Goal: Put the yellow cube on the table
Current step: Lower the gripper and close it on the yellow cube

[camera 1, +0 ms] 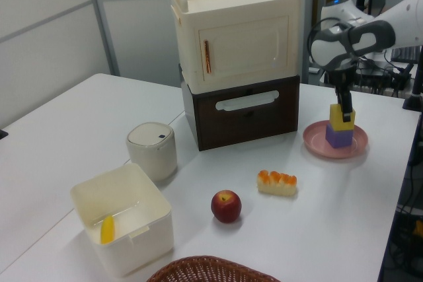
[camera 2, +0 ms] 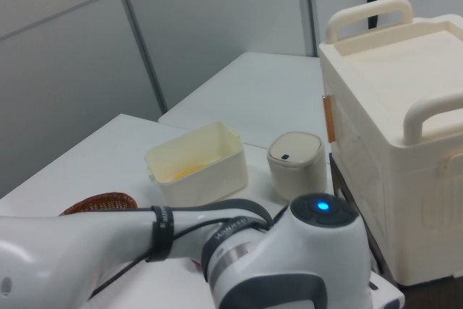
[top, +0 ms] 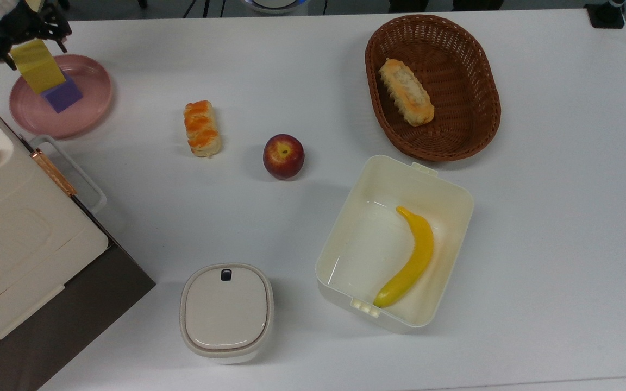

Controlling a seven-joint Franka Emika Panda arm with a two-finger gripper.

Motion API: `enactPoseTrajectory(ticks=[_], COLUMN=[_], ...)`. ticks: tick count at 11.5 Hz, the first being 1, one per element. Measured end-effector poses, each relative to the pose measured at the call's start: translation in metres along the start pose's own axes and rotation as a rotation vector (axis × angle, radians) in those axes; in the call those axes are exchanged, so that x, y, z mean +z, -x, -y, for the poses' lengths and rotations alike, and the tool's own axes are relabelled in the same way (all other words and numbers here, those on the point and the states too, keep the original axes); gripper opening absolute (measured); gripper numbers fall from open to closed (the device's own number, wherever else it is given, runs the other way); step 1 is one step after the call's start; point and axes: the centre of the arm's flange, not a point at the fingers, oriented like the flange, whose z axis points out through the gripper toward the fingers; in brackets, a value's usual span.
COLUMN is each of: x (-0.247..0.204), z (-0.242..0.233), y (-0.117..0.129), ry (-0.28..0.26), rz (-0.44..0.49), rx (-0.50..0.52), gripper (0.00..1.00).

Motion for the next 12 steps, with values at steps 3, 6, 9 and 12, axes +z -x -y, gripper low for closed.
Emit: enactPoseTrajectory(ticks=[3, 6, 9, 12], x=[0.015, -0.005, -0.041, -0.052], z=[-0.004, -0.007, -0.002, 0.041], y=[-0.005, -0.003, -0.014, -0.090], ry=[-0.004, 0.031, 0.083, 0.081], rz=[0.001, -0.015, -0.048, -0.082], rx=[-0.004, 0.003, 0.068, 0.219], gripper=[0.77, 0.59, 0.59, 0.59])
